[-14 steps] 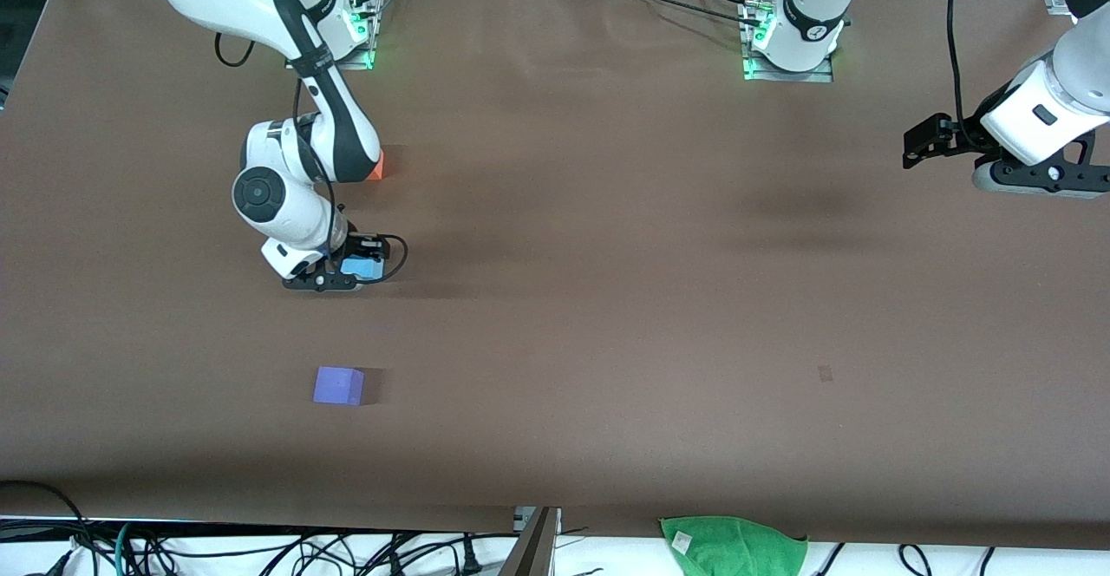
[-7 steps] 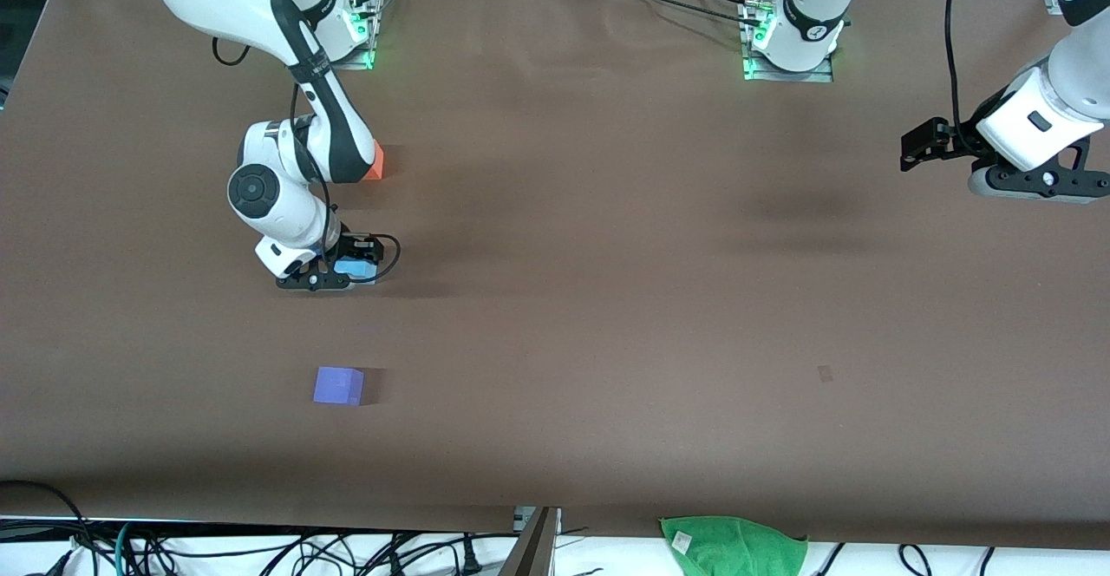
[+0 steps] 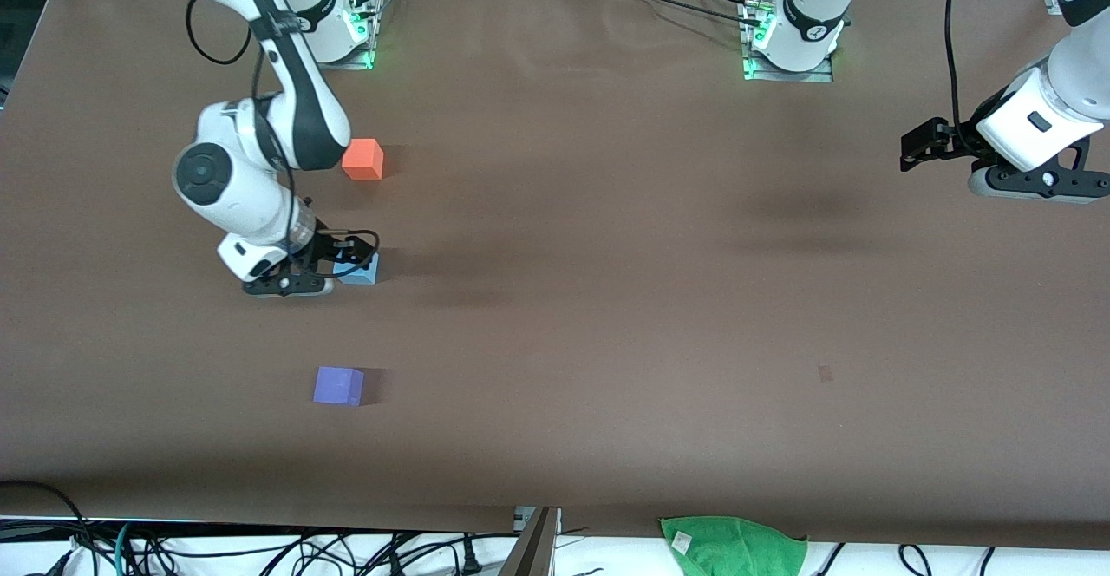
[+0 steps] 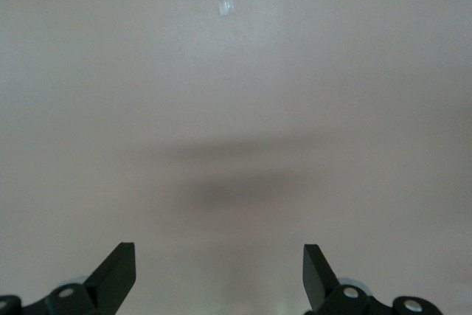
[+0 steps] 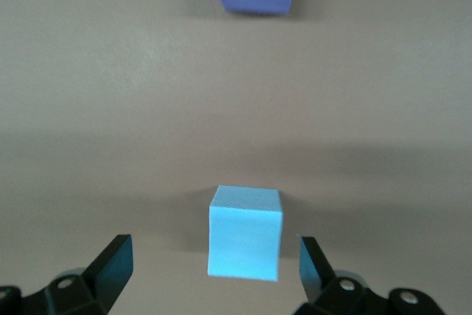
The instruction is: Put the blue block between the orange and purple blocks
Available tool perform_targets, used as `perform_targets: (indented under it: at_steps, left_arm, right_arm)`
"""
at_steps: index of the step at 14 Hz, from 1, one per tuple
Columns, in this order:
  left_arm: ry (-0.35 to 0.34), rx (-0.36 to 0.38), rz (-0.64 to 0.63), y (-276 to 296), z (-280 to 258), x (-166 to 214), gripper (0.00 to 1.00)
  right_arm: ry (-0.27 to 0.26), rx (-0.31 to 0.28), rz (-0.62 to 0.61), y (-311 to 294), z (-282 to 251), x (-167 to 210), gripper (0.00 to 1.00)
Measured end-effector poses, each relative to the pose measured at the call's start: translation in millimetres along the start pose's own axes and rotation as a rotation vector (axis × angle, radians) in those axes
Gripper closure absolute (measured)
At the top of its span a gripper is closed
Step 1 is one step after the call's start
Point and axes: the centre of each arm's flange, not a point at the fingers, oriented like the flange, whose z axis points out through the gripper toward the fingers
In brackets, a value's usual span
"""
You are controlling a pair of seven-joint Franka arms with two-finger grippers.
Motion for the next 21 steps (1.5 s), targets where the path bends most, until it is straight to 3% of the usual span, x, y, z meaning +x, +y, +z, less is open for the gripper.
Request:
perform_targets:
  at_steps: [2, 8, 12, 21]
  left_arm:
    - [0.000, 0.000, 0.000, 0.1, 0.0, 0.0, 0.00]
    - [0.000, 0.000, 0.000, 0.2, 0.0, 0.1, 0.00]
    - [0.000, 0.000, 0.000, 0.2, 0.0, 0.1, 0.00]
    - [0.000, 0.000, 0.001, 0.3, 0.0, 0.1, 0.00]
  right_arm:
    - [-0.043, 0.011, -0.012, -6.3, -66.2, 6.7, 0.00]
    - [-0.024, 0.074, 0.018, 47.6, -225.7, -39.8, 0.00]
    - [-0.052, 0.038, 0.006, 88.1, -262.2, -52.7, 0.00]
    - [-0.029, -0.012, -0.074, 94.5, -277.9, -48.0, 0.00]
